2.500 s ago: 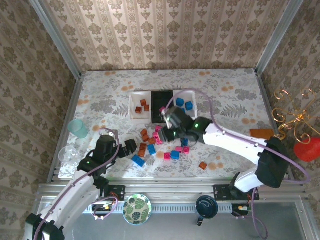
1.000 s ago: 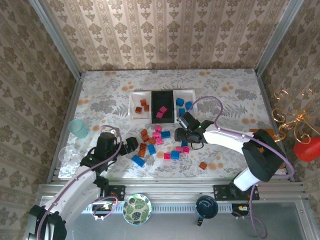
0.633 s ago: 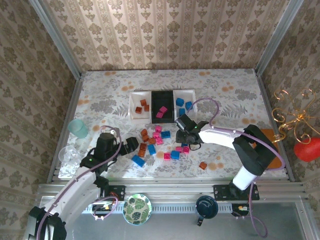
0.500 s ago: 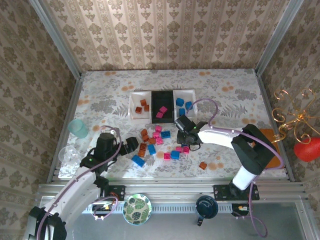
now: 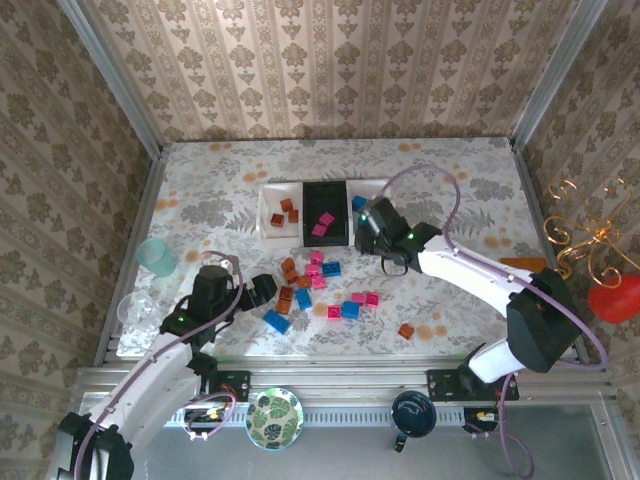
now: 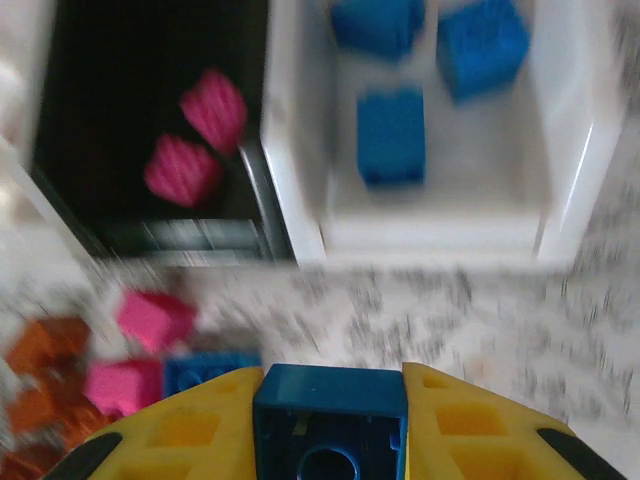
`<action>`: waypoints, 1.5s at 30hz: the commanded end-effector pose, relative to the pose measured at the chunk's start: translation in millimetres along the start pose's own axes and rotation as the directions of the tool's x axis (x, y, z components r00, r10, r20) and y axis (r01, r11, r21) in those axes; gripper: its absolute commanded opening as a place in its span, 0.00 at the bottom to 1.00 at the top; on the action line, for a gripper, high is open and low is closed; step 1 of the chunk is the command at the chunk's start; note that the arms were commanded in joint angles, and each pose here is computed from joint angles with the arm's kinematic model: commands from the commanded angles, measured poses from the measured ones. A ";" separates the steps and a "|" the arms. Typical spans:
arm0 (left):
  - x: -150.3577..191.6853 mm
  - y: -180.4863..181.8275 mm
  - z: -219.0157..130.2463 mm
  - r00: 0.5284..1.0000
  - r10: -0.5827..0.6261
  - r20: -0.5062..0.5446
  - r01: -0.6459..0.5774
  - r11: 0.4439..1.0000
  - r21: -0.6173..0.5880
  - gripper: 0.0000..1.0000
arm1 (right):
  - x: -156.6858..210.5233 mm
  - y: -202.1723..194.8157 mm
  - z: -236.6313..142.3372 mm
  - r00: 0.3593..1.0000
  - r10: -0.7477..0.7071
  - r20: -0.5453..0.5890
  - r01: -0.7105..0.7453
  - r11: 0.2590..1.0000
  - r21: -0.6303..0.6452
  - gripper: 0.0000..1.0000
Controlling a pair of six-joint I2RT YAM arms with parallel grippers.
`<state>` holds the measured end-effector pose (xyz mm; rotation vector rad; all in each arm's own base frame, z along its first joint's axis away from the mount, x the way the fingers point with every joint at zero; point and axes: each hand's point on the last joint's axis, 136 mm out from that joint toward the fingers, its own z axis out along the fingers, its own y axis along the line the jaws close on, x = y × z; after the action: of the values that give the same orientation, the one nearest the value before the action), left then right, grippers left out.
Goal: Sort the legos into containers by color
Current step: Place the lego in the container, then pick up the lego from the bottom-center of the table.
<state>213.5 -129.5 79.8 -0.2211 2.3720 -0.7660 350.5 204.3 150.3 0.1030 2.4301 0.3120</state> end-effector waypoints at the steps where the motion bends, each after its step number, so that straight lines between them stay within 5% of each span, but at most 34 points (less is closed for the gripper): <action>1: -5.4 -6.3 -3.1 1.000 -0.010 0.009 0.010 1.000 0.019 1.00 | -37.3 -11.3 2.9 0.998 -0.031 0.062 0.027 0.998 0.061 0.29; 9: -3.2 -4.6 -5.8 1.000 -0.018 0.002 0.018 1.000 0.011 1.00 | -85.0 -27.1 71.4 0.999 -0.030 0.043 0.021 0.984 0.176 0.30; 12: -4.1 -5.3 -8.6 1.000 -0.016 0.009 0.016 1.000 0.013 1.00 | -93.2 -25.1 85.4 0.999 -0.037 0.036 0.031 0.985 0.168 0.41; 15: -5.0 -6.1 -10.7 1.000 -0.010 0.014 0.010 1.000 0.015 1.00 | -102.8 -23.7 82.1 0.997 -0.053 0.049 0.044 0.986 0.159 0.60; 21: -7.0 -7.5 -11.5 1.000 -0.006 0.020 0.006 1.000 0.018 1.00 | -102.4 -17.0 37.6 0.995 -0.034 0.089 0.026 0.995 0.094 0.69; 27: -8.3 -8.2 -11.2 1.000 0.006 0.027 -0.006 1.000 0.020 1.00 | -33.0 -28.4 -3.2 1.000 -0.018 0.017 0.017 0.998 0.057 0.72; 37: -0.4 3.4 1.7 1.000 -0.013 0.008 0.013 1.000 0.002 1.00 | 143.5 -101.3 -39.2 0.942 0.133 -0.310 -0.084 0.983 0.165 0.73; 45: -0.5 4.8 11.2 1.000 -0.026 -0.003 0.026 1.000 0.002 1.00 | 192.7 -105.2 -62.4 0.898 0.106 -0.427 -0.033 0.984 0.175 0.74</action>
<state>217.2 -128.2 69.1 -0.2418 2.3971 -0.7513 183.5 122.1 54.8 0.1718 2.8320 0.1903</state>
